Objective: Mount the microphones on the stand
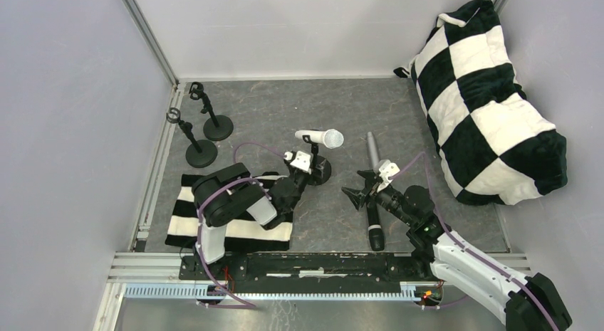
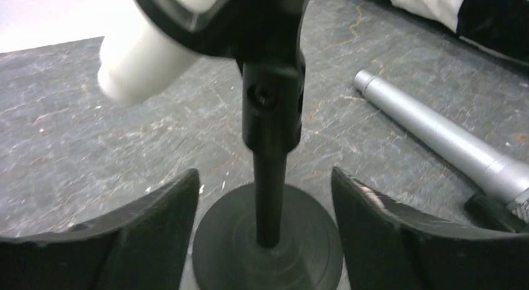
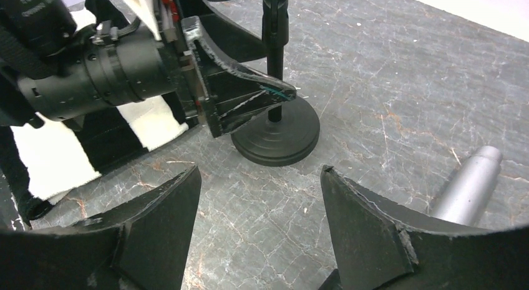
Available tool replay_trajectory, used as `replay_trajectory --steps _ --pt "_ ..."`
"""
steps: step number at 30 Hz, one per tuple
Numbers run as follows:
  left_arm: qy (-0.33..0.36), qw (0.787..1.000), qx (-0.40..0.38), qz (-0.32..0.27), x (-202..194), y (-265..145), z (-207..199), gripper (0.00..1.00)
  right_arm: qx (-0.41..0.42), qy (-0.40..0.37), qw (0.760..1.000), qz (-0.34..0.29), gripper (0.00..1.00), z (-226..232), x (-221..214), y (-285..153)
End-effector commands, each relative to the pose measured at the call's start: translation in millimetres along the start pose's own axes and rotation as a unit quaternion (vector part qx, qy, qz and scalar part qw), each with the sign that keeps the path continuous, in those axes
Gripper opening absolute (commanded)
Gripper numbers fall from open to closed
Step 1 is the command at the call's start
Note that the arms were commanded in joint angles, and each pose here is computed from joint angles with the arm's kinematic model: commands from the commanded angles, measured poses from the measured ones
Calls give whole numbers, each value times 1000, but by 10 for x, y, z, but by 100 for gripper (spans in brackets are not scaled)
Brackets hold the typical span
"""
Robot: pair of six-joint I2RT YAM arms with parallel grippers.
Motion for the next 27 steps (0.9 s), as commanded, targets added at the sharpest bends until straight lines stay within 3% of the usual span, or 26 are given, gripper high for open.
replay_trajectory --steps 1,4,6,11,17,27 --pt "-42 993 14 -109 498 -143 -68 86 -21 13 999 -31 77 -21 21 23" --pt "-54 993 22 -106 557 -348 -31 97 -23 18 999 -36 77 -17 -10 48" --pt "-64 992 26 -101 591 -481 -7 99 -22 17 999 -38 77 -17 -25 79" --pt "-98 993 38 -46 578 -752 75 100 -14 14 999 -44 77 -24 -27 183" --pt "-89 992 81 49 533 -951 180 100 10 0 999 -33 81 -61 -23 440" --pt "-87 983 147 60 529 -1278 529 99 11 2 997 -72 77 -167 35 963"
Point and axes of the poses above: each gripper's point midway between its finger pads, its own y axis out along the fingers, its own z axis along the line the jaws close on, x = y × z, the point moved 8 cm from there along -y, back along the fingers, and after that the axes turned 14 degrees about -y, right-handed, at the moved point
